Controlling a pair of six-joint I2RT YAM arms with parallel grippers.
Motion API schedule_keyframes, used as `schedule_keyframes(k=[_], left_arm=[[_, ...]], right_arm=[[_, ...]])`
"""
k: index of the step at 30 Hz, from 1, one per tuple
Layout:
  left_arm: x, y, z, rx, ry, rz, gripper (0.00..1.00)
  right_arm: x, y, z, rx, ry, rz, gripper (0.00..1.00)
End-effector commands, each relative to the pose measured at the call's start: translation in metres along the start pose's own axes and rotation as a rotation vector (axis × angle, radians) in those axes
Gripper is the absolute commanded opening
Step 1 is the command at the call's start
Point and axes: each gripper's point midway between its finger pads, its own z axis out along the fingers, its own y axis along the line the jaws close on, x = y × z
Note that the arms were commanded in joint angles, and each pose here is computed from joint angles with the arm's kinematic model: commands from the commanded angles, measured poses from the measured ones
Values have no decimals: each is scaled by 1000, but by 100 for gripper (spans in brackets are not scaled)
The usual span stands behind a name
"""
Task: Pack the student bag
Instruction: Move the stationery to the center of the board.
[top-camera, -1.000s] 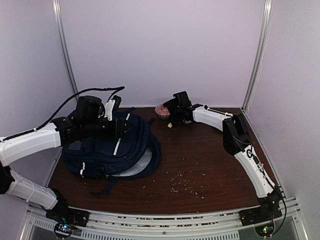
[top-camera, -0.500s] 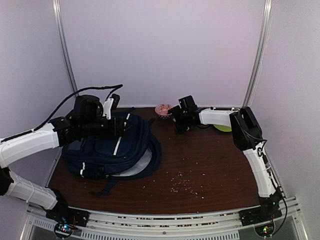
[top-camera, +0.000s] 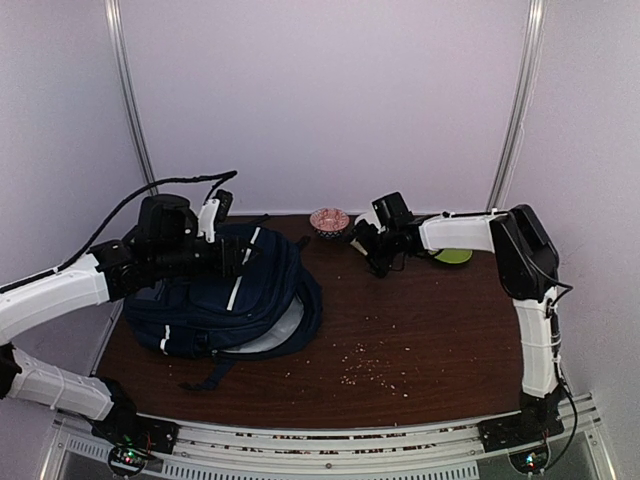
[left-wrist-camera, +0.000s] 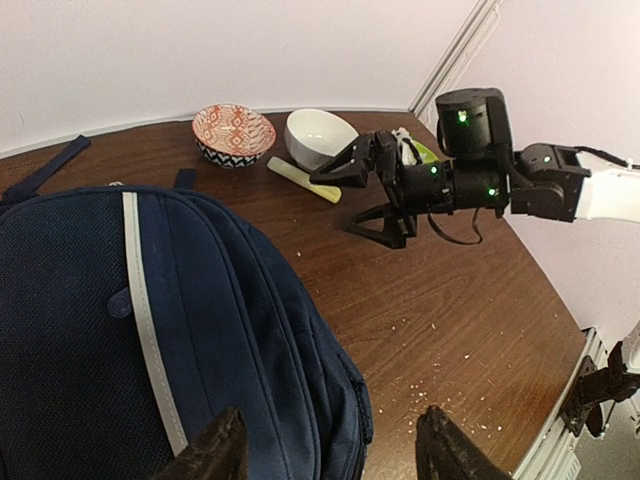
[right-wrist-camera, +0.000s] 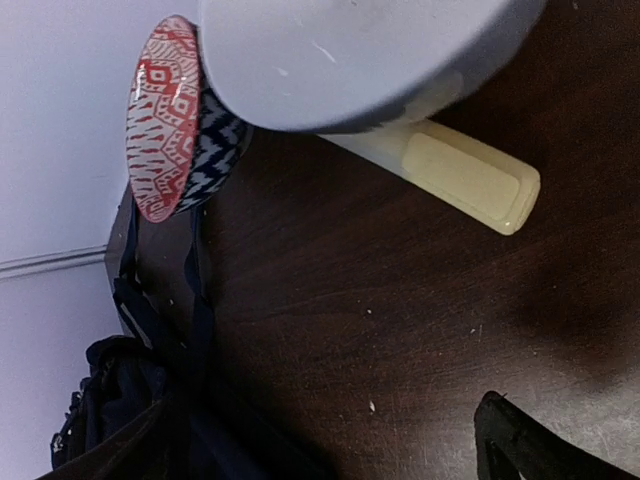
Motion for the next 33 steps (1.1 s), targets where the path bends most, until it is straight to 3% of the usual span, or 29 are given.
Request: schedule_keyframes(k=[1,4,7,12,20,33], left_arm=[[-8,-3,-6,4,-44,3,98],[-8,-2,-5,-1,-44,3,98],[-7,-1,-2,-1,-38,-2,98],[-7,-5,-1,9,-34,-8,98],[-4,-3,0,-5,-24,-10,98],[-6,-2,8,-15,-10,8,98]], right_arm=[[-14,25,-58,136,-58,-379,99],[-25,10,-73,254,-106,-508,99],[-36,-4,-69,285,-110,-531,100],[-44,-16,-42,193,-30,-413,99],[-66,-6,-23,27,-110,-202,99],[-71,-2,17,41,-58,-133,99]])
